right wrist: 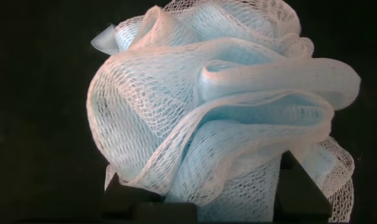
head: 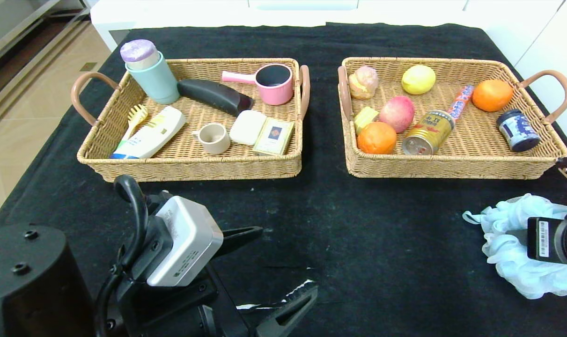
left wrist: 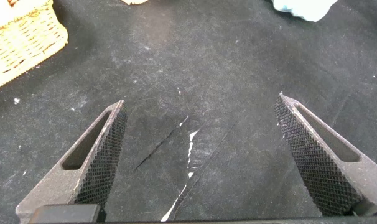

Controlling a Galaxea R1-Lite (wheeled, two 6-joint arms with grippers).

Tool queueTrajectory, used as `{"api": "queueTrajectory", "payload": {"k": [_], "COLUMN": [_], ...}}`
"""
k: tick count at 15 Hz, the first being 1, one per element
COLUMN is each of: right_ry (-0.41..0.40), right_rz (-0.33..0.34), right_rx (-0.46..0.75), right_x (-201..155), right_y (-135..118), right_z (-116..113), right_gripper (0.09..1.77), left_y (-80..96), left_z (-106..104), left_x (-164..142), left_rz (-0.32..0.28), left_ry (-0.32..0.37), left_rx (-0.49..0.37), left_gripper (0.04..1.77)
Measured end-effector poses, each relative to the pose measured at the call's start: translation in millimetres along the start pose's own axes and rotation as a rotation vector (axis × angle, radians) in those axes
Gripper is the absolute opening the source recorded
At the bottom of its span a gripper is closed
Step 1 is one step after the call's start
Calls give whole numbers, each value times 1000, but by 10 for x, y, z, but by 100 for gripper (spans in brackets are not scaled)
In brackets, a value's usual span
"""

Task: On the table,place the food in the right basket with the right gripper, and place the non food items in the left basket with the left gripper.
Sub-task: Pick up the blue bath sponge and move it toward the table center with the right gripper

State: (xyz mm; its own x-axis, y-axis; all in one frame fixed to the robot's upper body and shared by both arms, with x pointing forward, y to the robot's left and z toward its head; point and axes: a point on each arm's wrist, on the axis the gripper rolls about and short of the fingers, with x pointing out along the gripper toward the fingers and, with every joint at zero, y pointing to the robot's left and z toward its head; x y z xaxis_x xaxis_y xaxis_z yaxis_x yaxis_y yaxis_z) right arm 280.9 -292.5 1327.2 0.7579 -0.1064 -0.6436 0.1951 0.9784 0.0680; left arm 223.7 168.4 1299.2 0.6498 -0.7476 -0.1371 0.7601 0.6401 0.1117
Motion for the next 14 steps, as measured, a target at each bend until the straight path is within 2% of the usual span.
{"api": "queueTrajectory", "payload": {"k": [4, 8, 14], "right_ry": [-22, -65, -63], "right_rz": [79, 222, 425], "right_rx": [-47, -98, -205], "right_x": [-404, -777, -997], "right_y": [50, 169, 460], "right_z": [24, 39, -59], "right_gripper": [76, 75, 74], "left_y": [1, 2, 16], "left_z": [6, 8, 39], "left_x": [-2, -2, -4], "left_rz": [2, 4, 18], "left_ry": [-3, -4, -17], "left_rx": [0, -1, -4], "left_gripper": [172, 172, 172]}}
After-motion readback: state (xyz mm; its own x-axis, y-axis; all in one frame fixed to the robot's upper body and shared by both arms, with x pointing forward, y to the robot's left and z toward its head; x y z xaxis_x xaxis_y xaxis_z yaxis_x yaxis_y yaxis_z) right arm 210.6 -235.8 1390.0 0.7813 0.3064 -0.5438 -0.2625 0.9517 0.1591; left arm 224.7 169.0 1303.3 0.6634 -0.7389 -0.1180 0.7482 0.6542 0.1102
